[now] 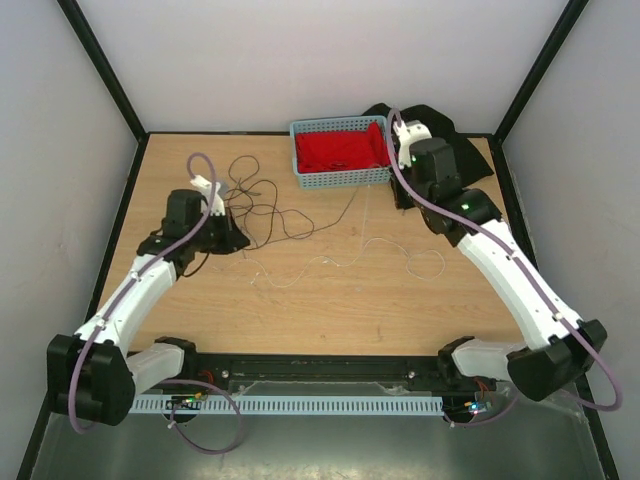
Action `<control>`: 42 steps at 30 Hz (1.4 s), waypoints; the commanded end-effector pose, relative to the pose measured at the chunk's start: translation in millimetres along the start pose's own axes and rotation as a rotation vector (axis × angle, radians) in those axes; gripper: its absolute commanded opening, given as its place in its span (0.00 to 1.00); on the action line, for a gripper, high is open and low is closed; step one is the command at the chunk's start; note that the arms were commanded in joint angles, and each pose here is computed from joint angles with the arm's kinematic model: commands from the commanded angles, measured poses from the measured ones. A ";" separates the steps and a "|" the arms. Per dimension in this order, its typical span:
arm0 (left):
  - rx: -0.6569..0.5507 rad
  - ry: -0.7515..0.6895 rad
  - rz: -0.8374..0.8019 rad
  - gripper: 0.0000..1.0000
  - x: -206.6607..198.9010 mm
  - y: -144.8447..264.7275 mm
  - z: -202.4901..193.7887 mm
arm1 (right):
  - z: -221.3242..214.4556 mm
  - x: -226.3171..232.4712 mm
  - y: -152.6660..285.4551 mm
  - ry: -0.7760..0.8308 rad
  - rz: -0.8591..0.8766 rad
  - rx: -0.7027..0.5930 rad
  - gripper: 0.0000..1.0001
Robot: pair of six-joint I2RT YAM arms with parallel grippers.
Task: Zip-tie the wires
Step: Straighten the cable at the center of the board.
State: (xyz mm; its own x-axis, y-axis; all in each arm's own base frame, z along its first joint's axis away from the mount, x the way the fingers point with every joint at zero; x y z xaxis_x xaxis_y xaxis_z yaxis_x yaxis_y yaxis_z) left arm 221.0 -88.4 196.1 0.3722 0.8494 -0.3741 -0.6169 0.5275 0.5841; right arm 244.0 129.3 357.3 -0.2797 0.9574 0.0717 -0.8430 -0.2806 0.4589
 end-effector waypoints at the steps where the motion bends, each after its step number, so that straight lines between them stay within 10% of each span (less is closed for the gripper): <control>1: 0.129 0.116 0.048 0.00 14.5 21.8 -9.6 | -40.1 -47.1 -26.5 -0.044 -0.267 0.130 0.00; 19: 0.447 0.158 0.097 0.00 58.9 2.2 -6.0 | -146.5 -129.1 -97.6 -0.011 -0.697 0.444 0.00; 42: 0.566 0.201 0.185 0.00 85.0 -38.4 3.7 | -185.5 -119.5 -145.1 -0.084 -0.492 0.576 0.00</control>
State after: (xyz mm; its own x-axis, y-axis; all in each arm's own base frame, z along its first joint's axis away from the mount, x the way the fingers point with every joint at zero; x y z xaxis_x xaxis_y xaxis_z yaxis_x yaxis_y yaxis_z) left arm 270.7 -38.2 141.4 0.1386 0.9186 -0.3701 -0.1765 0.3906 0.9035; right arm 310.0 40.3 123.9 0.1332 0.9604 -0.2446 -0.4820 0.2784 0.8307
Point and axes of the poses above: each gripper's point midway between its finger pads, its own y axis back along the fingers, its own x axis along the line the jaws close on, z = x × y, the point moved 10 cm from there along y, back along the fingers, and after that the axes turned 6 degrees about -y, right-handed, at the moved point
